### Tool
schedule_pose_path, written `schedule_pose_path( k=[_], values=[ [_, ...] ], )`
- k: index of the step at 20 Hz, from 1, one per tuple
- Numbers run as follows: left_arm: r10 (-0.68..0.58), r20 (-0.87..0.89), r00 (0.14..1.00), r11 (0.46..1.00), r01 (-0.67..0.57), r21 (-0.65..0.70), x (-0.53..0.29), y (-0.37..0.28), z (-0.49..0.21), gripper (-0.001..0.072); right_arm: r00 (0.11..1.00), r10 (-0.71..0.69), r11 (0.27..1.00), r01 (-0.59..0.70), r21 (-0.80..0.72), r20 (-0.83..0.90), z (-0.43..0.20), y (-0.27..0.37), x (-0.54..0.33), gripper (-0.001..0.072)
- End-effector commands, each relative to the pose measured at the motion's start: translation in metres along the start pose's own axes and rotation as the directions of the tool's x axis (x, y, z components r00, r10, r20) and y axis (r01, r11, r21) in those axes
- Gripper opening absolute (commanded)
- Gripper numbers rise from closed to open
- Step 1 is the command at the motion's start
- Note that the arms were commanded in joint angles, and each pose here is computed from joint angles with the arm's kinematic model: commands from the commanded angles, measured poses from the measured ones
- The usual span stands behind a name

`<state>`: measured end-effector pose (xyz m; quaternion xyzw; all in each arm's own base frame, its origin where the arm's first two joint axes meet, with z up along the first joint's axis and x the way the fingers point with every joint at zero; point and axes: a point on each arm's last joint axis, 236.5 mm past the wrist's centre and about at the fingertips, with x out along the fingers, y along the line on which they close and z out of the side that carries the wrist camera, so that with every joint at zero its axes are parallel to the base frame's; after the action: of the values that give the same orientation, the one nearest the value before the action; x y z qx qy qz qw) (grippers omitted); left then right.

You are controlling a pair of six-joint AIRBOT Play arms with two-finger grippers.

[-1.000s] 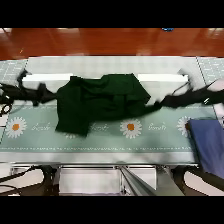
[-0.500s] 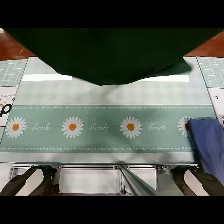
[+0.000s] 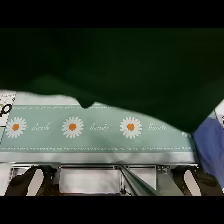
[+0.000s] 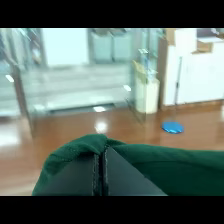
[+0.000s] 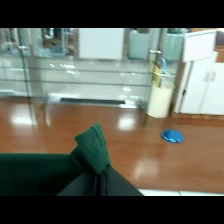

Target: Fold the shirts.

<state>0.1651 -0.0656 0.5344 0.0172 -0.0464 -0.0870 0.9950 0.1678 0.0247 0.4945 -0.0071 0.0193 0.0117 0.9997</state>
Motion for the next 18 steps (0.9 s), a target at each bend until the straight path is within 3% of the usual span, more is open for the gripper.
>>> schedule_pose_path(
  k=[1, 5, 11, 15, 18],
  values=[
    [0.058, 0.021, 0.998, 0.998, -0.059, 0.036, -0.048, 0.0, 0.003, 0.002, 0.992, -0.047, 0.999, 0.045, -0.017, -0.117, -0.034, -0.002, -0.031, 0.0024],
    [0.012, -0.193, 0.981, 0.998, -0.022, -0.052, -0.036, 0.01, -0.055, 0.0021, 0.982, -0.019, 0.999, 0.024, 0.025, -0.19, -0.061, 0.0, -0.018, 0.0024],
    [-0.045, -0.61, 0.791, 0.971, -0.108, -0.212, 0.083, 0.044, -0.26, 0.002, 0.814, 0.321, 0.942, -0.221, 0.252, -0.484, -0.19, 0.033, 0.103, 0.0023],
    [-0.121, -0.72, 0.683, 0.915, -0.205, -0.349, 0.171, 0.058, -0.395, 0.0021, 0.663, 0.407, 0.906, -0.207, 0.368, -0.629, -0.301, 0.033, 0.211, 0.0023],
    [-0.153, -0.76, 0.632, 0.869, -0.28, -0.408, 0.235, 0.072, -0.47, 0.0021, 0.597, 0.411, 0.898, -0.137, 0.417, -0.689, -0.377, 0.034, 0.293, 0.0023]
  ],
)
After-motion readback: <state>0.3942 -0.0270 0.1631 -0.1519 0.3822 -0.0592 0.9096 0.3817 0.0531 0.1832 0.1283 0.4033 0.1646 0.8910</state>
